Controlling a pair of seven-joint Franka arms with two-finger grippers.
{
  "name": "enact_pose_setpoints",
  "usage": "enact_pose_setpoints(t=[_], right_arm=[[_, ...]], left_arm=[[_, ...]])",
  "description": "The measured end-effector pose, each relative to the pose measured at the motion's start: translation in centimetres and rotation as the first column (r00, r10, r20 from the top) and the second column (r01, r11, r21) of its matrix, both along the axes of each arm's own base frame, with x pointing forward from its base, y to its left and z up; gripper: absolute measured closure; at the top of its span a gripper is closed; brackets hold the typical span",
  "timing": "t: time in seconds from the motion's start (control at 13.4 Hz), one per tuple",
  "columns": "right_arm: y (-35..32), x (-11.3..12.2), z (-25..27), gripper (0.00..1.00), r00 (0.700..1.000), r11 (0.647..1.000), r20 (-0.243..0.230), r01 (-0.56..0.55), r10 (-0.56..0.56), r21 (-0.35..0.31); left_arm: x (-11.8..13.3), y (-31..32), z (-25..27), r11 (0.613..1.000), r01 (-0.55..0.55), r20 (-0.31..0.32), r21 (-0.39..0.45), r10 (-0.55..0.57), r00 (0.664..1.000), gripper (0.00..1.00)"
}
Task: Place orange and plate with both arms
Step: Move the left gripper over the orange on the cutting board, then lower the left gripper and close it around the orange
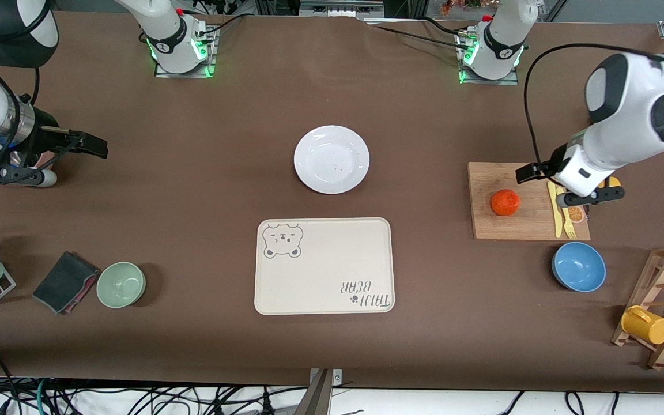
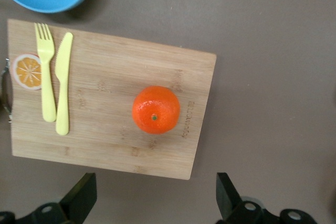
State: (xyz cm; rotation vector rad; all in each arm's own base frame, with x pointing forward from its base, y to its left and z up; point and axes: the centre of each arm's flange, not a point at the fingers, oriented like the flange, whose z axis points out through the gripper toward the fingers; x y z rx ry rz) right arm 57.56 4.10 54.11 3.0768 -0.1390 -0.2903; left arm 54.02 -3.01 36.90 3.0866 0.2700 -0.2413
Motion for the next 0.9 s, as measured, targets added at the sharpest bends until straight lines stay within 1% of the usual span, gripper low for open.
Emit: enact_pose_setpoints(t=[0.15,0.37,0.67,0.9], right_arm=[[0.0,0.0,0.0,0.00,1.000,1.000,0.000,0.000,0.000,0.000],[0.0,0.0,0.0,0.00,1.000,1.000,0.000,0.000,0.000,0.000],[0.0,0.0,0.0,0.00,1.000,1.000,0.000,0.000,0.000,0.000],[0.0,0.0,0.0,0.00,1.000,1.000,0.000,0.000,0.000,0.000]], left_arm=[[-0.4,0.0,-3.1,1.000,-0.003,0.003,0.000,0.003,1.000,0.00],[0.2,0.1,-7.3,1.000,-0.009,0.012,-0.004,0.009,1.000,0.00],[0.5,0.1,-13.5,1.000,-0.015,-0.011,-0.008,0.015,1.000,0.00],[0.5,0.1,-15.5,1.000,-0.017,-0.019,-0.009,0.017,1.000,0.00]])
